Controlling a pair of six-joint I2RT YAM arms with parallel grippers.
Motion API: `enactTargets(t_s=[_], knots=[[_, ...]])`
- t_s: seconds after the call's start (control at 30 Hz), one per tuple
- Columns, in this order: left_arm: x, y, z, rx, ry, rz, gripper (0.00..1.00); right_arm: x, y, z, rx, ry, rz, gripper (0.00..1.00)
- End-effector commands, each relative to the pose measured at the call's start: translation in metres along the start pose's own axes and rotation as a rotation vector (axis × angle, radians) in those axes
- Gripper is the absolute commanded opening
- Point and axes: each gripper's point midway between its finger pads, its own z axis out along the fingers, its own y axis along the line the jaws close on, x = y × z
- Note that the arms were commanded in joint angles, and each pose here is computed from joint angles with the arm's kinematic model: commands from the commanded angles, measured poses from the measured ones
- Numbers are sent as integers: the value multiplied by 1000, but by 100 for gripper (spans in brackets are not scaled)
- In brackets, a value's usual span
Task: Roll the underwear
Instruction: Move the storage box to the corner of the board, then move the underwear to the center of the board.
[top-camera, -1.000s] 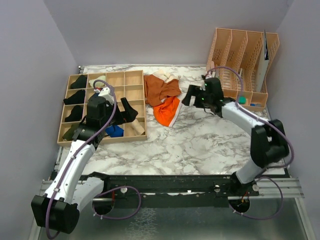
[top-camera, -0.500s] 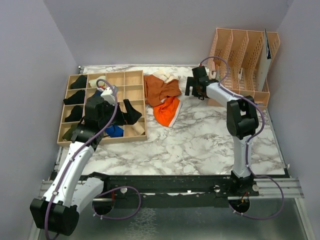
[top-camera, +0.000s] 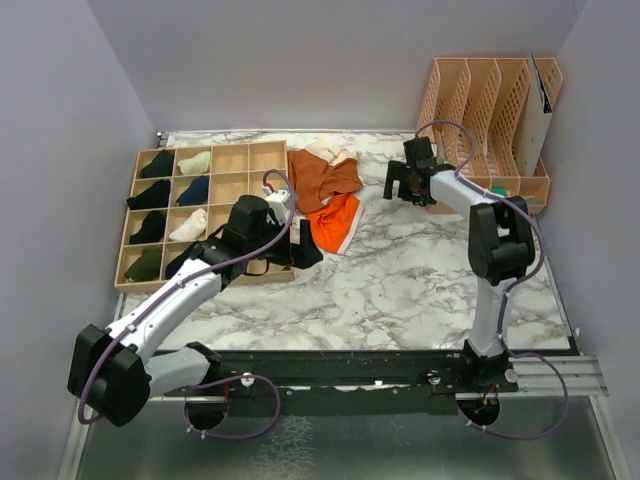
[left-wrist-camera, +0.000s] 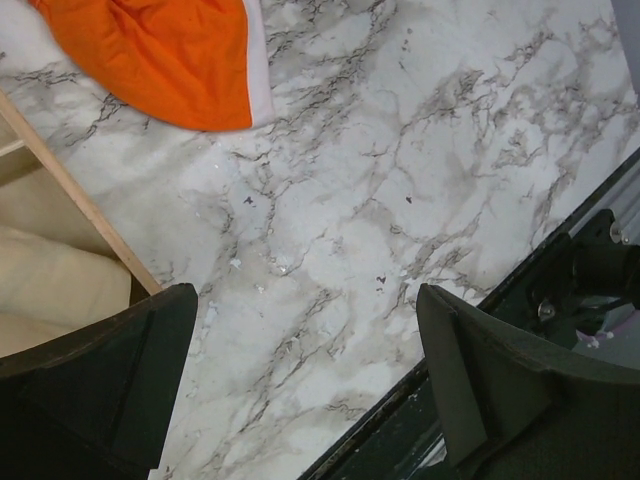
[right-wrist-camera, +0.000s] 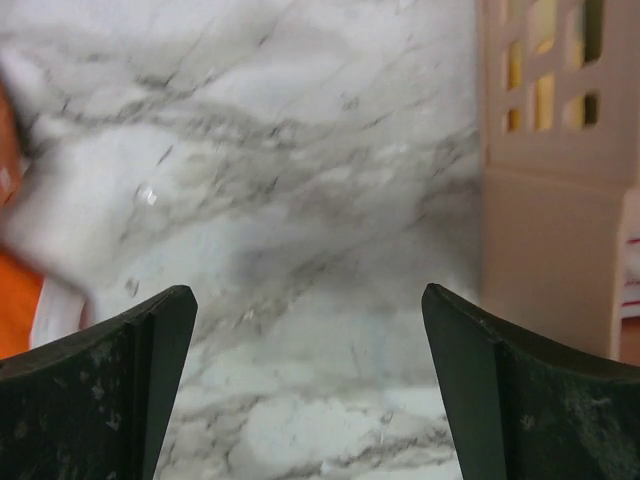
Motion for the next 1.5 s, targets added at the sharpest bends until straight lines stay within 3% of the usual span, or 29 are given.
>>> enactTargets(t_s=[0.0,0.1,0.3,0.57,0.83,1.23,1.47], knots=[[13,7,27,-37,-7,-36,98,-5,53,-53,-358,-32,28,100],[33,7,50,-47,44,-40,97,7,83,-77,-510,-26,53,97],[63,32,79,-194,115,-55,94,37,98,-91,-568,40,91,94],[75,83,66,-465,163,-14,94,74,108,-103,-623,119,85,94],[83,112,45,-592,173,-6,92,96,119,-107,-650,185,77,94],[53,107,48,-531,154,50,92,100,138,-119,-682,200,25,94],[22,42,51,-229,45,9,92,102,146,-103,-556,169,0,87]])
